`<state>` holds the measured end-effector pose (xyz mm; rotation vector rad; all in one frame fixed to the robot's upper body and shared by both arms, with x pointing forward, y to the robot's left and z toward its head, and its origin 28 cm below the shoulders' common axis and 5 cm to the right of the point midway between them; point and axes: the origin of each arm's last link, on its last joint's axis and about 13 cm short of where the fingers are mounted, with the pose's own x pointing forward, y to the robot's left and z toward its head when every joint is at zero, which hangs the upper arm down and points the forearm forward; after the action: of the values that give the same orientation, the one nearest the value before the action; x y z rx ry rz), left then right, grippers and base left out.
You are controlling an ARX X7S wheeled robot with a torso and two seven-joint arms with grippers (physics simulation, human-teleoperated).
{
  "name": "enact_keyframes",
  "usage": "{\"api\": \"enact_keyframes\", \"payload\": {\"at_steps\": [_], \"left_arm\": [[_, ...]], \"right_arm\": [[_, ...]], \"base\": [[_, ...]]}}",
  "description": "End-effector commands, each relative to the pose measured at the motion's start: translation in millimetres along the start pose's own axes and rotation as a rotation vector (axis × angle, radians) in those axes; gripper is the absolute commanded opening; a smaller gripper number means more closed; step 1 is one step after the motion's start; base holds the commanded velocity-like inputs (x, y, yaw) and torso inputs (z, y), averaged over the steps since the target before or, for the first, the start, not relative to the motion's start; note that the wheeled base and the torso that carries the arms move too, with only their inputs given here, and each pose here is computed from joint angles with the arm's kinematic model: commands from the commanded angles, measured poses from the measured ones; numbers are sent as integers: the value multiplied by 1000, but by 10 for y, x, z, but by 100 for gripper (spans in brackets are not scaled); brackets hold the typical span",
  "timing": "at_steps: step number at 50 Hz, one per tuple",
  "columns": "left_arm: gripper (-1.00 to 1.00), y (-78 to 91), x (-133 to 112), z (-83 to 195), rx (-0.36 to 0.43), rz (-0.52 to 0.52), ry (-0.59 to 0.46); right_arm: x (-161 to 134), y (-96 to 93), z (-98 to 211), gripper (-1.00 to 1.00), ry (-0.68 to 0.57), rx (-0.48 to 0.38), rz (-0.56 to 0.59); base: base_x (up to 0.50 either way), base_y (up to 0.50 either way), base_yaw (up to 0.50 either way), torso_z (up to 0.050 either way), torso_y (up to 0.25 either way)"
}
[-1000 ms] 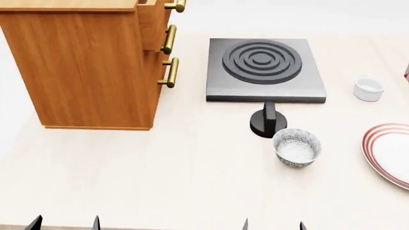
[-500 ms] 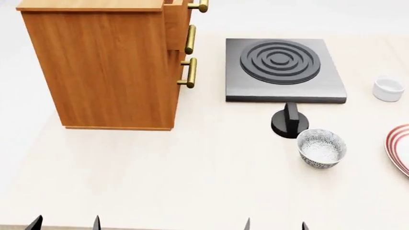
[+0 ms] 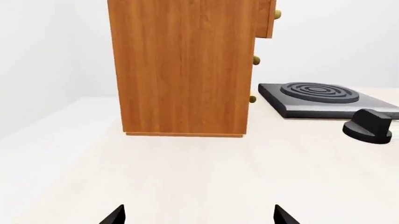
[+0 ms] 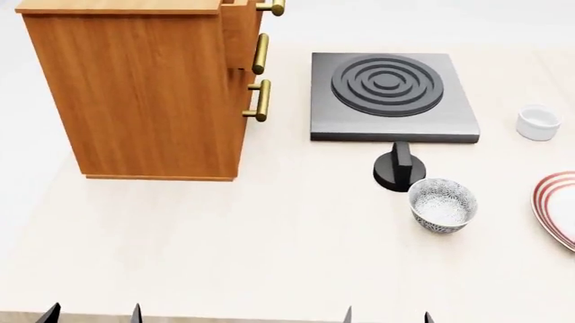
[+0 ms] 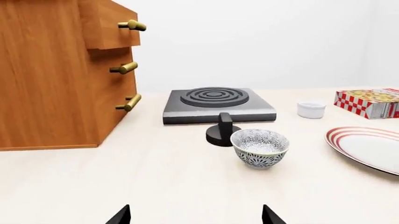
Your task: Pick the akita bowl on the wooden cabinet and place it on the plate.
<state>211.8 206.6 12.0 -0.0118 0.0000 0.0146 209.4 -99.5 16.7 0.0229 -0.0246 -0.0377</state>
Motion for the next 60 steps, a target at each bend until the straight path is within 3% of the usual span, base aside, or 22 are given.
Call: {"api": "enact_keyframes", "payload": {"at_steps": [1,5,9,14,16,18,20,26,39,51,60], "left_arm": [[100,1,-3,2,0,3,-4],[100,2,5,0,12,18,7],[100,1,46,-12,68,98,51],[100,-14,33,19,107,117,12],[100,-7,37,49,55,50,32],[100,8,28,106,34,51,47],[100,11,25,187,4,34,-11],[100,54,7,392,55,48,-29],[100,68,-39,881,20,20,-120],[100,60,-102,967,19,19,-167],[100,64,-275,1297,17,15,-264]], "right_arm": [[7,3,-3,100,1,-8,0],[13,14,-1,100,2,-30,-5],[25,12,34,100,15,19,-20],[6,38,244,100,-48,-35,-20],[6,29,337,100,-70,-50,-43],[-11,35,400,100,-82,-43,-29],[-22,44,460,100,-98,-52,-33],[-76,61,747,100,-167,-50,-40],[-207,88,1148,100,-262,-47,-19],[-330,130,1342,100,-317,-88,-17],[-516,155,1610,100,-417,-83,5]], "base": [[0,0,0,0,0],[0,0,0,0,0],[0,0,0,0,0],[0,0,0,0,0],[0,0,0,0,0],[0,0,0,0,0],[0,0,0,0,0],[0,0,0,0,0],[0,0,0,0,0],[0,0,0,0,0],[0,0,0,0,0]]}}
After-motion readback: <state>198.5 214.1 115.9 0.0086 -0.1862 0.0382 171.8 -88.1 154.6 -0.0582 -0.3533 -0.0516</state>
